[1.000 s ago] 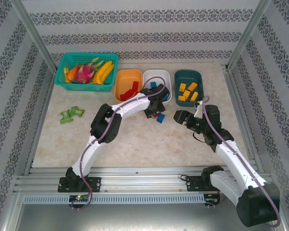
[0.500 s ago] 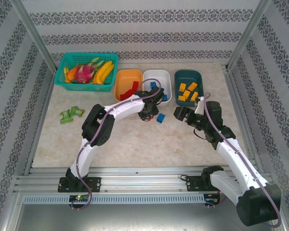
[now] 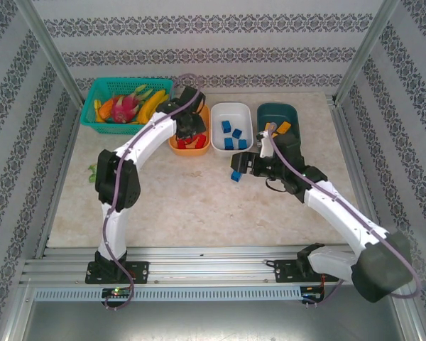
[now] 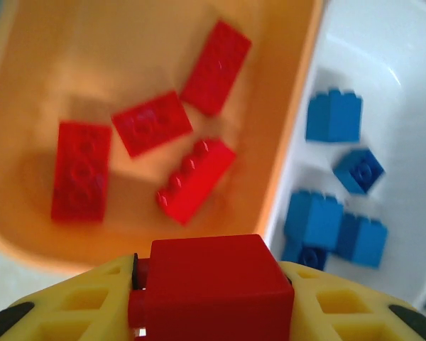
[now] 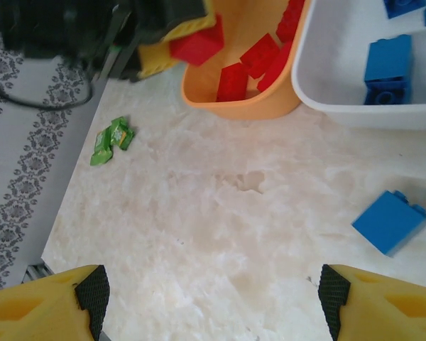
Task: Sort the legos into containers by color
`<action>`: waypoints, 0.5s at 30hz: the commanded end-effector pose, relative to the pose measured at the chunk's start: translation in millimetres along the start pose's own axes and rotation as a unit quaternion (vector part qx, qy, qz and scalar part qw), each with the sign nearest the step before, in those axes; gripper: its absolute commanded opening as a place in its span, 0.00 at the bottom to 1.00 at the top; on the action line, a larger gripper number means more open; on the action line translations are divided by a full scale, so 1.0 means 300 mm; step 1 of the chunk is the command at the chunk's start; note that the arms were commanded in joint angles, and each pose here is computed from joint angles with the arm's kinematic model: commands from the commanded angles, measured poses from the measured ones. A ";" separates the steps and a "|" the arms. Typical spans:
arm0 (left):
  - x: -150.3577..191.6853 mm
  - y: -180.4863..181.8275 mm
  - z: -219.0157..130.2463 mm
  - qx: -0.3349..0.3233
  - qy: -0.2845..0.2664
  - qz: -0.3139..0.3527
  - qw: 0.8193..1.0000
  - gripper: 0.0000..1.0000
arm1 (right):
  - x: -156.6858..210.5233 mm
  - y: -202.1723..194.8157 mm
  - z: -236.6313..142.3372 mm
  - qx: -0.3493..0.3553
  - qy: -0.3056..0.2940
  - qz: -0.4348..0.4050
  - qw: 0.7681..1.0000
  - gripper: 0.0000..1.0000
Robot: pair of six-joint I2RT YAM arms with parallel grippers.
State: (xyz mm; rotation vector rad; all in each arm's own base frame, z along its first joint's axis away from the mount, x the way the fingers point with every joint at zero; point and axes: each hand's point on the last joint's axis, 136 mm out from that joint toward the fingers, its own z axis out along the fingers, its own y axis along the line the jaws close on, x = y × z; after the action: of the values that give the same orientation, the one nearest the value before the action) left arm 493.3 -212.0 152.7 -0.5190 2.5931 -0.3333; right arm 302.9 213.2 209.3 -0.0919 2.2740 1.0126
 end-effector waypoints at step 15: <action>-0.275 0.106 0.311 -0.065 -0.063 0.076 0.993 0.39 | -0.171 0.029 0.101 -0.015 -0.053 0.034 0.998 0.79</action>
State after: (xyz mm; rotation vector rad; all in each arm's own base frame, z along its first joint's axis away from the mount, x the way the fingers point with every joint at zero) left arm 580.6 -171.8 89.7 -0.3873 2.5694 -0.1080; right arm 355.7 236.3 216.2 -0.0007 2.2233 1.0581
